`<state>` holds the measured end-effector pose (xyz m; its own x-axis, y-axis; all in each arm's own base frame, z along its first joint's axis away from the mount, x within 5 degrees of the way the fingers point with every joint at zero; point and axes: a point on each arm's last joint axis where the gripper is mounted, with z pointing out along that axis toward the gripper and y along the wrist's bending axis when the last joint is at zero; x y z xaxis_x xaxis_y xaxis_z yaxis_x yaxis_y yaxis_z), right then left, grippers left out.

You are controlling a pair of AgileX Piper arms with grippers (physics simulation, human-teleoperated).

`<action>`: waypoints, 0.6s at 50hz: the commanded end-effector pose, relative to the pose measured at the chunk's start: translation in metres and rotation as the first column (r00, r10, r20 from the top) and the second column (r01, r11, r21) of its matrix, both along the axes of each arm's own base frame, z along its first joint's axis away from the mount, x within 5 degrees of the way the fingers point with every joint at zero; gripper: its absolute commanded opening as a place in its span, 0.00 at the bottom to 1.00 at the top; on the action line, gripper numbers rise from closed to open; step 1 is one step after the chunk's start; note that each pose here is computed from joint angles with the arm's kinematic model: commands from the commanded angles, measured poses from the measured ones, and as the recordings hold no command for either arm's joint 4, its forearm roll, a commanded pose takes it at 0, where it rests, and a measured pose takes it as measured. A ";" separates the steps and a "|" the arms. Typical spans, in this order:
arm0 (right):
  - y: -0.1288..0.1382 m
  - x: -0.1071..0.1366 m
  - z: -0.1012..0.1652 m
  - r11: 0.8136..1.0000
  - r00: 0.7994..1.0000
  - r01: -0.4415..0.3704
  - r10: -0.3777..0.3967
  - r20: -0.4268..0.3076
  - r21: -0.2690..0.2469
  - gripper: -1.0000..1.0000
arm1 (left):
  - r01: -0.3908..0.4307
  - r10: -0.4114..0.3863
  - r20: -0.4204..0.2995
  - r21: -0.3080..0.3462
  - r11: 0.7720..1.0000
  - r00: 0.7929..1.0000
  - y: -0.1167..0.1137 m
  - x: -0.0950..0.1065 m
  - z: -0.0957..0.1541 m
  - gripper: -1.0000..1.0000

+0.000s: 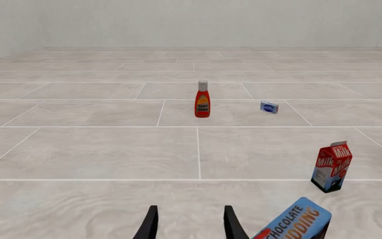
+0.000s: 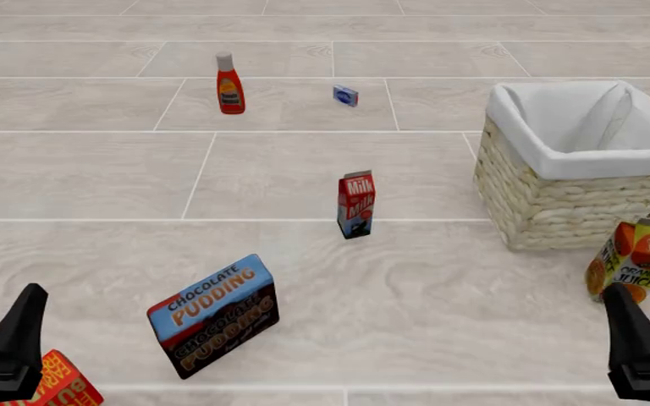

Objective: Pick the milk and place it in the basket.

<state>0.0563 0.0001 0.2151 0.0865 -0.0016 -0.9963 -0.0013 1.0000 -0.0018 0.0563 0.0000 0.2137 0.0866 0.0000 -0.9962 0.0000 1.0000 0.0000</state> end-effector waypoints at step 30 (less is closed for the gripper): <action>0.058 0.100 0.098 0.932 0.923 -0.355 0.336 -0.187 -0.074 1.00 | 0.000 0.000 -0.001 0.000 1.000 1.000 0.000 0.000 0.001 1.00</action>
